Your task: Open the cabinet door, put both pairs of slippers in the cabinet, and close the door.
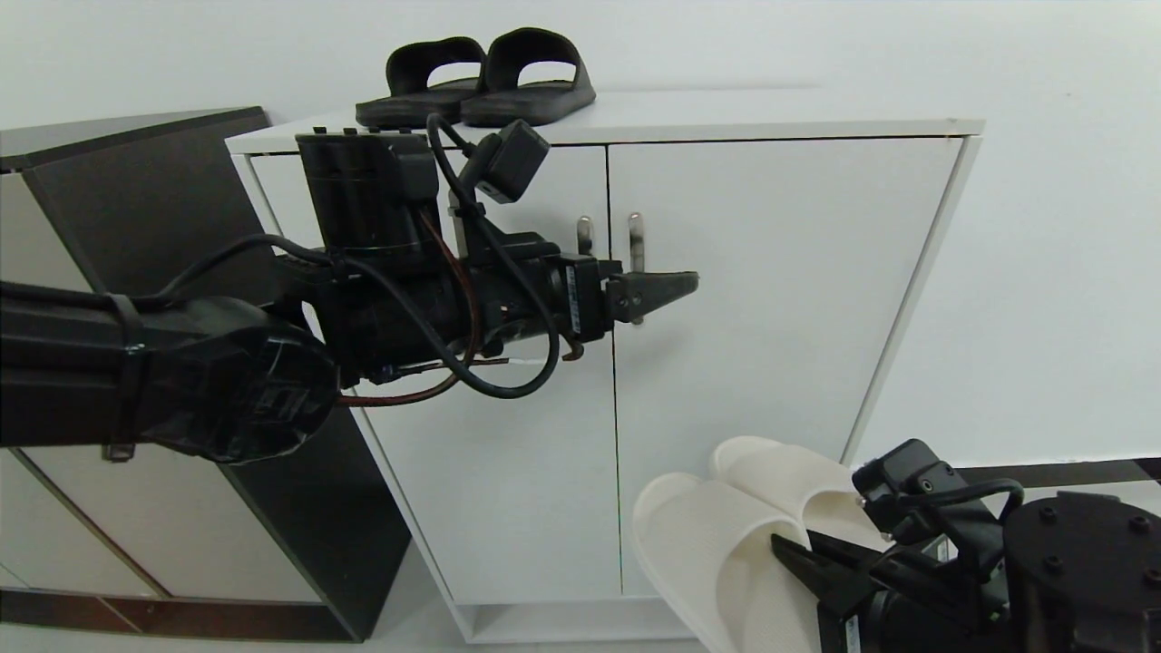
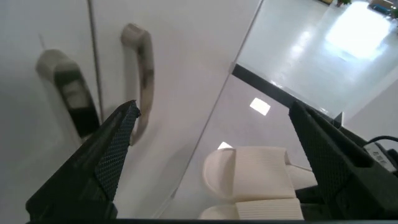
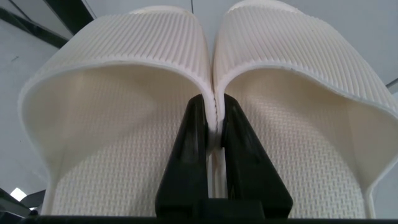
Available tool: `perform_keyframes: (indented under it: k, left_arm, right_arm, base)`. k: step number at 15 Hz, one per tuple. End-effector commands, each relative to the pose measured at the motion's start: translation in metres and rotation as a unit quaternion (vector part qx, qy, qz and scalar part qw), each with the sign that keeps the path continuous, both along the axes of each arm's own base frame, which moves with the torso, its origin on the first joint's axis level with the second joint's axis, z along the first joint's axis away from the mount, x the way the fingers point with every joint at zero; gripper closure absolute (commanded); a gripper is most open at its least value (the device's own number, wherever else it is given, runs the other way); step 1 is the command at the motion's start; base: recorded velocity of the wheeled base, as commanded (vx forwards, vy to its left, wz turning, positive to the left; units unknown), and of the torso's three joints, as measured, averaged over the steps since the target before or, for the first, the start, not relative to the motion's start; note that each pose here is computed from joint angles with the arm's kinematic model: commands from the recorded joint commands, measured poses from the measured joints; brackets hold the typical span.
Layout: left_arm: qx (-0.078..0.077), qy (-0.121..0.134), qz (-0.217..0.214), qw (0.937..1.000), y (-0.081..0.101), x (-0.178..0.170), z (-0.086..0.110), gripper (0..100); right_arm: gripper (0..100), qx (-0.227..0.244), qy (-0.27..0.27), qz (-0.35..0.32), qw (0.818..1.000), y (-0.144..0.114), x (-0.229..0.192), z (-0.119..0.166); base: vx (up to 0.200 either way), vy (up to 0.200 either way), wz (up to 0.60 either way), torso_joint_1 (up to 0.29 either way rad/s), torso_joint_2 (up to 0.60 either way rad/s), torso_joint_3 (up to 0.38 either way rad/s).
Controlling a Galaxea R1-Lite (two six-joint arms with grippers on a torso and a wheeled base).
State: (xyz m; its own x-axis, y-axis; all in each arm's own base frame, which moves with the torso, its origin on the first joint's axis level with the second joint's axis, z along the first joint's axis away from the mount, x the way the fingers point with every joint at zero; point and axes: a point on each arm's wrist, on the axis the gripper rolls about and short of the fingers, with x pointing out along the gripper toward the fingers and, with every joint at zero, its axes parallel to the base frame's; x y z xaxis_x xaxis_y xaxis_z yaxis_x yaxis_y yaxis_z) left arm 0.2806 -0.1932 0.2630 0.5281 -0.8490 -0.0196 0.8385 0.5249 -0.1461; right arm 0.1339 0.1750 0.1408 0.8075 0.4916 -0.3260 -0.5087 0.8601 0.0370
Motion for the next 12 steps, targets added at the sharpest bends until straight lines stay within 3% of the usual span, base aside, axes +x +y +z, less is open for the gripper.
perform_keyframes:
  k: [1,6,10,11,12]
  left_arm:
    - [0.004,0.005,0.003,1.0,-0.002,0.005,-0.005,0]
    - [0.01,0.002,0.012,0.9999,-0.009,0.019,-0.011,0]
    - [0.007,-0.002,0.02,0.9998,-0.016,0.031,-0.016,0]
    - [0.008,-0.001,0.019,0.9998,-0.016,0.031,-0.017,100]
    - [0.007,-0.001,0.019,0.9998,-0.016,0.031,-0.017,100]
  right_arm:
    - [100,0.0,0.0,0.0,1.0,0.0,0.0,0.0]
    - [100,-0.003,0.003,0.002,1.0,0.0,0.0,-0.002]
    - [100,-0.001,0.002,0.001,1.0,0.0,0.0,-0.001]
    - [100,-0.001,0.002,0.001,1.0,0.0,-0.001,-0.001]
    - [100,-0.001,0.002,0.002,1.0,-0.001,-0.001,-0.001]
  base:
    - [0.0,0.0,0.0,0.0,0.0,0.0]
    - [0.0,0.0,0.0,0.0,0.0,0.0]
    - [0.0,0.0,0.0,0.0,0.0,0.0]
    - [0.0,0.0,0.0,0.0,0.0,0.0]
    - [0.0,0.0,0.0,0.0,0.0,0.0]
